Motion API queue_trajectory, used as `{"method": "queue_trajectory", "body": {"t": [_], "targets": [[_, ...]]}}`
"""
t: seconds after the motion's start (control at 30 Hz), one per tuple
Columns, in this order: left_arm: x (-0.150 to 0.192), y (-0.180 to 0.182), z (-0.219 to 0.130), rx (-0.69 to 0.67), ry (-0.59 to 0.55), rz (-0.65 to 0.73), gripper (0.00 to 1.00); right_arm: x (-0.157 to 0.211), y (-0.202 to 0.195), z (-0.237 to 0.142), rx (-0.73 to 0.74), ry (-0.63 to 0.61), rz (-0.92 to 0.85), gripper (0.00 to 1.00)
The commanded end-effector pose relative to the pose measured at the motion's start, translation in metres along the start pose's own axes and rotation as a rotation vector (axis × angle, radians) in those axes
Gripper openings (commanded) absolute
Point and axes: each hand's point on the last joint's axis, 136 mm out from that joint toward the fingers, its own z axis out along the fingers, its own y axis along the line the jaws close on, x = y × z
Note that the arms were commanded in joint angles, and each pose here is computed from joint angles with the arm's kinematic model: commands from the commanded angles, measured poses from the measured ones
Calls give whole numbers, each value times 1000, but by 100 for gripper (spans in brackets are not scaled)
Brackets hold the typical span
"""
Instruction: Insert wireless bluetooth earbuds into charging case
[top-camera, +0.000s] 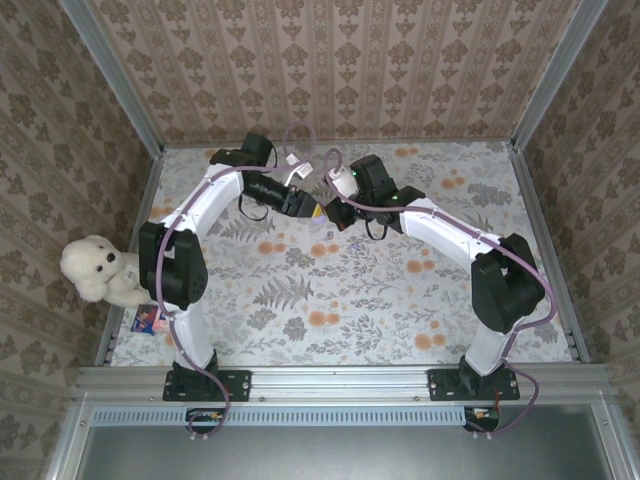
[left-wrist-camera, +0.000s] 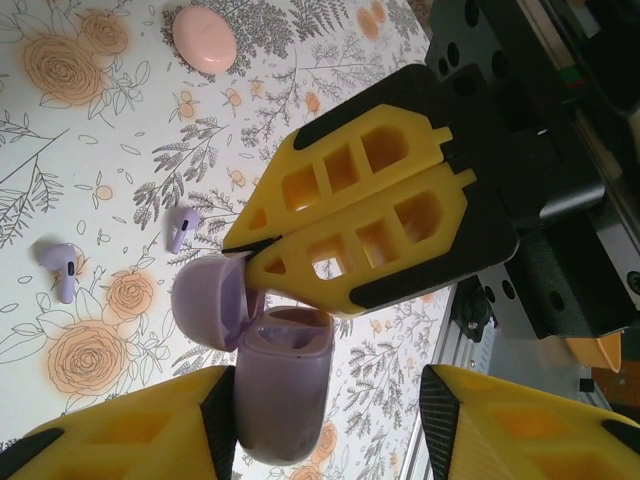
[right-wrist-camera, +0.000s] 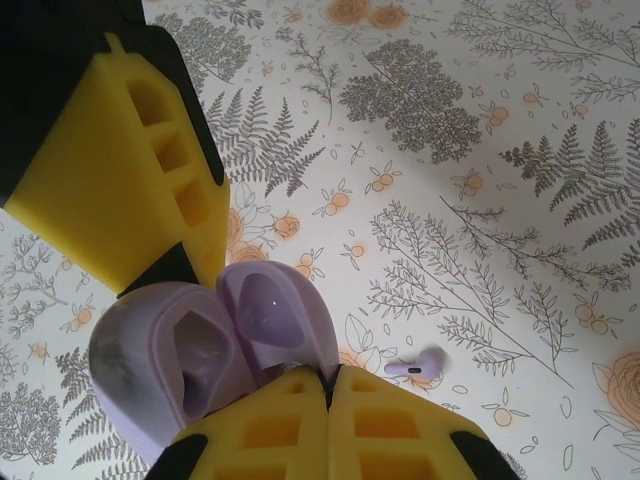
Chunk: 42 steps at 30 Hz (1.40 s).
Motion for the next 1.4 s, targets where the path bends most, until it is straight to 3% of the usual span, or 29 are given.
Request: {"method": "queue_trajectory", "body": {"t": [0.0, 0.3, 0.87, 1.03, 1.37], "targets": [[1, -7, 2, 42, 14, 14, 53, -9, 4, 1, -11, -9, -18, 0], [4, -4, 3, 47, 15, 9, 41, -10, 4, 1, -14, -13, -12, 0], [8, 2, 8, 56, 15, -4, 44, -11, 5, 1, -22, -16, -8, 0], [10, 5, 11, 60, 22, -13, 36, -10, 5, 2, -22, -14, -5, 0], [9, 6, 10, 63, 16, -11, 30, -9, 4, 4, -20, -10, 0, 0]]}}
